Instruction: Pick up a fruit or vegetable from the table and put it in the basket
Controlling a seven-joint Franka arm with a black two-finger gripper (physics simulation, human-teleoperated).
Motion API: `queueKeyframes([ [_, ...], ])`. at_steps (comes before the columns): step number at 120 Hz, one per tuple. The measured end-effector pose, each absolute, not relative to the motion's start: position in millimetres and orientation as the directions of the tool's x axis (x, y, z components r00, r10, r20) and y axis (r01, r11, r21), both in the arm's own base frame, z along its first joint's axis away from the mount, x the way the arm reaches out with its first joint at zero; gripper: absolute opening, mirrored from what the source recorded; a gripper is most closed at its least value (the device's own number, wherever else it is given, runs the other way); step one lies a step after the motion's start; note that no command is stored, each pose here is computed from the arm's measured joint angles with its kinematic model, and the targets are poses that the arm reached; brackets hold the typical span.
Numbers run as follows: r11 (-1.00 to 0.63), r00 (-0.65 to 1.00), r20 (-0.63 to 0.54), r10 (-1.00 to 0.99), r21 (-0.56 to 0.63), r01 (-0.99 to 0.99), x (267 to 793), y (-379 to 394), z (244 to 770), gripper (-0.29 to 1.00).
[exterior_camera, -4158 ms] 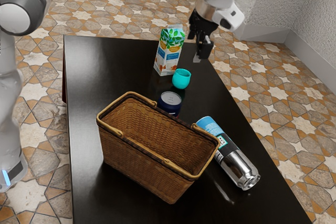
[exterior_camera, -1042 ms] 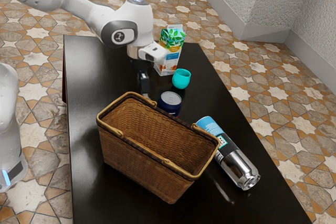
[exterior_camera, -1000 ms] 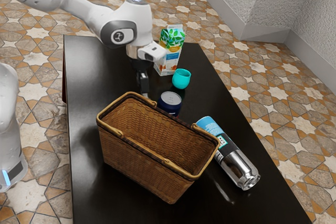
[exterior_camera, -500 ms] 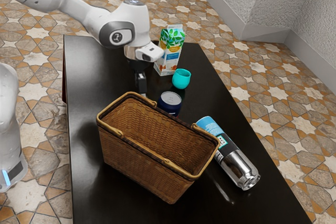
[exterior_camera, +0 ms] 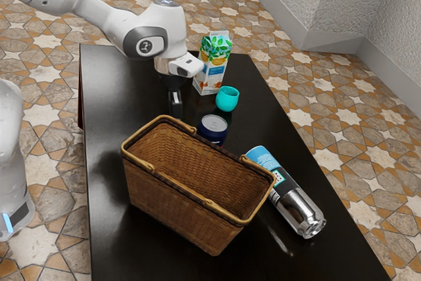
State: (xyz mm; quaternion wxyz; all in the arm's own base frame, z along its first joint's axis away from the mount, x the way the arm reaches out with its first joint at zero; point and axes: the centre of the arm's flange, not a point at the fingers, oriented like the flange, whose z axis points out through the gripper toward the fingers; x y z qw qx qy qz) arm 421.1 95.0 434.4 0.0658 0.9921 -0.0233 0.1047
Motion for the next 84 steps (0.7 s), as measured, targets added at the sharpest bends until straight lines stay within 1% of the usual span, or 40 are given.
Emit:
queueKeyframes([
  [5, -0.99, 0.977, 0.211, -0.032, 0.126, -0.059, 421.1, 95.1, 434.5, 0.14],
  [13, -0.99, 0.977, 0.213, -0.033, 0.127, -0.061, 421.1, 94.6, 435.4, 0.33],
  [18, -0.99, 0.975, 0.22, -0.034, 0.128, -0.064, 420.7, 93.9, 438.2, 0.43],
  [25, -0.99, 0.974, 0.222, -0.037, 0.127, -0.066, 420.6, 93.4, 439.4, 0.52],
  [33, -0.99, 0.976, 0.217, -0.035, 0.126, -0.063, 420.9, 95.0, 437.2, 0.59],
  [52, -0.991, 0.98, 0.199, -0.031, 0.124, -0.057, 424.0, 97.6, 429.2, 0.67],
  [84, -0.99, 0.984, 0.173, -0.032, 0.13, -0.055, 439.4, 92.2, 413.2, 0.7],
])
